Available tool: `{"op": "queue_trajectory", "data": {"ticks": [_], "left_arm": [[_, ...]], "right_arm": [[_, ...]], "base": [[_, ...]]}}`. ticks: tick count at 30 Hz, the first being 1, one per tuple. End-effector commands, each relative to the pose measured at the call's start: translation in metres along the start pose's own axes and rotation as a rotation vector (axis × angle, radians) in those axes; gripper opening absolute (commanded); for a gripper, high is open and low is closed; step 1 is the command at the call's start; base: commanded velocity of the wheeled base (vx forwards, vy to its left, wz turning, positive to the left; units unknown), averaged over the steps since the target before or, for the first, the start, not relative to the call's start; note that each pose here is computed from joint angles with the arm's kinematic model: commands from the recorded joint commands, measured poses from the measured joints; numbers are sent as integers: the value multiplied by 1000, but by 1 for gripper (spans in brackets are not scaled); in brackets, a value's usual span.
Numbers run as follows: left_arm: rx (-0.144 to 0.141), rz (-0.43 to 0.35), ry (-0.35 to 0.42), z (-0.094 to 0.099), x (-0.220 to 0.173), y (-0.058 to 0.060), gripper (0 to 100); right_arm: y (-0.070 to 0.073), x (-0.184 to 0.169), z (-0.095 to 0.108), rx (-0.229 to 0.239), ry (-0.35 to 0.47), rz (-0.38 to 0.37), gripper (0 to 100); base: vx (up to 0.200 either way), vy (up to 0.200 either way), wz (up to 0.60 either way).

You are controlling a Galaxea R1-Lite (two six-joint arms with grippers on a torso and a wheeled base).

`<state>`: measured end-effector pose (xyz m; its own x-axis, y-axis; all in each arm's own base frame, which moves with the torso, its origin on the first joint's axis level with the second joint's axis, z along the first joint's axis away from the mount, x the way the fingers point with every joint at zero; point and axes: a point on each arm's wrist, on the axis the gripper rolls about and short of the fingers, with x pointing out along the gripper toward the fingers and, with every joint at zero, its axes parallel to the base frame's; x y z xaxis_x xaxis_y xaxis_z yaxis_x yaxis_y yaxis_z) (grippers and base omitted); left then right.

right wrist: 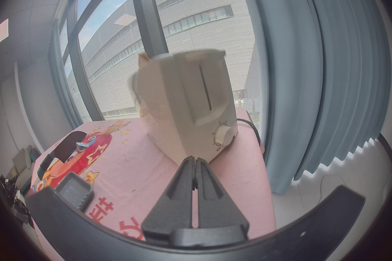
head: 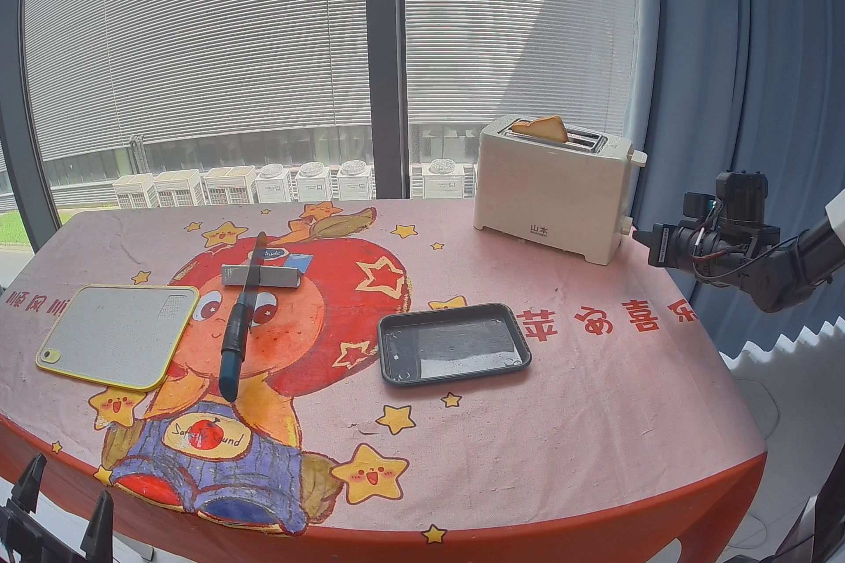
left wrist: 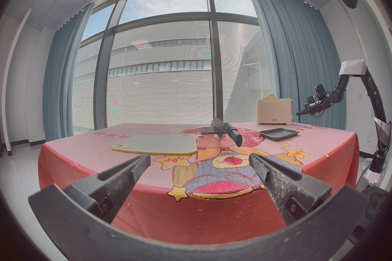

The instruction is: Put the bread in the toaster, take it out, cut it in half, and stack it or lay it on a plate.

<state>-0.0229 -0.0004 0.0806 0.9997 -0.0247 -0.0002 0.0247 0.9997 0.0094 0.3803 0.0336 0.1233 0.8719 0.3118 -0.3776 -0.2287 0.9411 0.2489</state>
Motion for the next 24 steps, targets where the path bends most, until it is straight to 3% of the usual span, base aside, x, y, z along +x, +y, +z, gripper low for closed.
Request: {"op": "queue_trajectory", "data": {"ticks": [1,10,16,21,24], "left_arm": [[0,0,1,-5,0,0,100],[0,0,1,-5,0,0,100],[0,0,1,-5,0,0,100],[0,0,1,-5,0,0,100],[0,0,1,-5,0,0,100]], "right_arm": [[15,-32,15,-24,-57,22,0],[23,-64,33,-47,-135,35,0],[17,-81,51,-51,-215,49,0],[14,-78,59,-60,-267,65,0],[7,-54,56,-21,-282,84,0]], "base": [[0,0,0],[0,0,0],[0,0,0],[0,0,0],[0,0,0]]}}
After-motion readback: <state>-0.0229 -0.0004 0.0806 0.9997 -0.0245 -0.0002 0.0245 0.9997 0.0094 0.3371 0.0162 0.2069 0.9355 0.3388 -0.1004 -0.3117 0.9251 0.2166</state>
